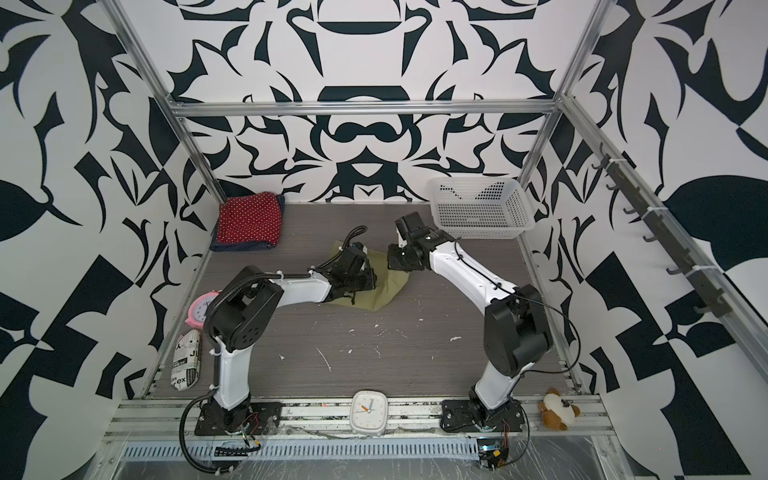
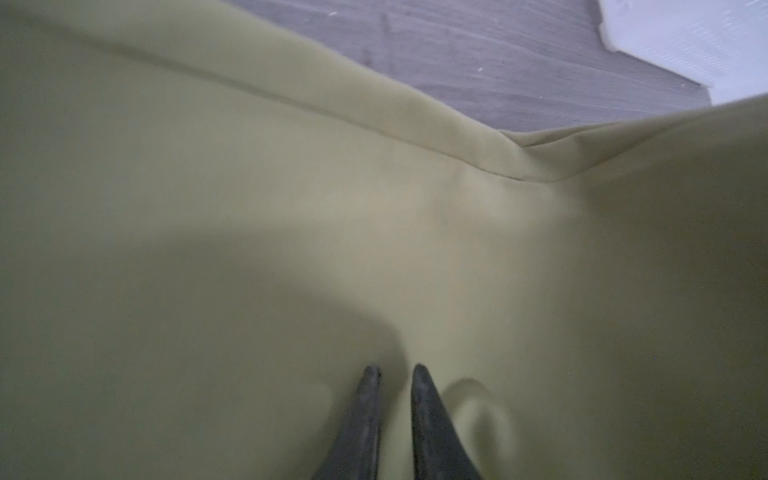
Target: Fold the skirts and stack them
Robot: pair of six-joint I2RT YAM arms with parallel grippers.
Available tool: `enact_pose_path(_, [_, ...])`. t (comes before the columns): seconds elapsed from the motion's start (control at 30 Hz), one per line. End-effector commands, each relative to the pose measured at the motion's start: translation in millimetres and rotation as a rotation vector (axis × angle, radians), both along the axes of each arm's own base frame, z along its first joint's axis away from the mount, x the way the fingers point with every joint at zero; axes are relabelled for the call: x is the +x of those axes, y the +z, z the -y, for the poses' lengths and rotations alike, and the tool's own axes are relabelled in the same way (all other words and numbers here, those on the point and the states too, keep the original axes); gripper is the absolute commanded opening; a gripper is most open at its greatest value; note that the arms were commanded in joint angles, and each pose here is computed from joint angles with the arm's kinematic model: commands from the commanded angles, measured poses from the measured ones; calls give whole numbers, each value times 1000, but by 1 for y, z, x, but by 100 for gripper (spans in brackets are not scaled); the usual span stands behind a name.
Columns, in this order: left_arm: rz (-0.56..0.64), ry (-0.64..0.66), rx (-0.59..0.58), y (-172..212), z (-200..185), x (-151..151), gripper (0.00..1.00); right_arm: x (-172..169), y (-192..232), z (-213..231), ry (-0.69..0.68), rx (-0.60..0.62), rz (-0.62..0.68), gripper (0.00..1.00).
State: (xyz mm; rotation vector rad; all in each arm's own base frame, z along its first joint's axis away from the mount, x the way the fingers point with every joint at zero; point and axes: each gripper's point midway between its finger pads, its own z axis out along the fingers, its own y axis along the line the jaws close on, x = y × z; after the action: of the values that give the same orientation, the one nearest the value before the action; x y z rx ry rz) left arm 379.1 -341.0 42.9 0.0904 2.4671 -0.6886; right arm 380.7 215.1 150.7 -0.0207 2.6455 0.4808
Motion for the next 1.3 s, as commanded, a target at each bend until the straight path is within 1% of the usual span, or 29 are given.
enact_pose_path(0.0, [89,42,31,60,-28,-8,22,6,8,8,-47,-42,1,0])
enact_pose_path(0.07, [161,93,74,81,-54,-10,26,8,10,5,-43,-46,4,0])
enact_pose_path(0.1, [153,112,78,82,-69,-10,27,9,10,4,-41,-53,2,0])
enact_pose_path(0.17, [92,171,76,70,-105,-6,27,10,12,0,-28,-69,3,0])
enact_pose_path(0.23, [31,231,84,47,-140,-3,26,11,12,-2,-22,-85,-3,0])
enact_pose_path(0.3, [-19,256,74,32,-160,-3,26,11,12,-1,-18,-92,-3,0])
enact_pose_path(0.4, [-14,274,89,30,-174,-4,26,8,18,7,-12,-118,18,0])
enact_pose_path(0.47, [14,270,69,39,-173,-4,26,4,22,17,-13,-129,27,0])
enact_pose_path(0.57, [38,268,36,52,-170,-3,26,-1,19,39,-33,-108,17,0])
enact_pose_path(0.63, [46,251,10,62,-163,-3,26,-3,14,60,-39,-97,2,0])
enact_pose_path(0.77, [75,186,7,84,-137,-6,26,-1,7,94,-53,-131,1,0])
enact_pose_path(0.87, [107,138,2,95,-108,-4,27,2,0,93,-10,-113,-27,0])
enact_pose_path(0.93, [103,96,-5,93,-87,-1,27,5,-2,92,2,-120,-43,0])
enact_pose_path(1.03, [93,37,-4,83,-51,4,27,9,-2,87,-5,-98,-44,0])
enact_pose_path(1.13, [72,-25,-28,66,-10,11,27,11,1,77,8,-94,-30,0])
enact_pose_path(1.27, [48,-76,-52,46,27,24,25,12,3,72,17,-110,-37,0])
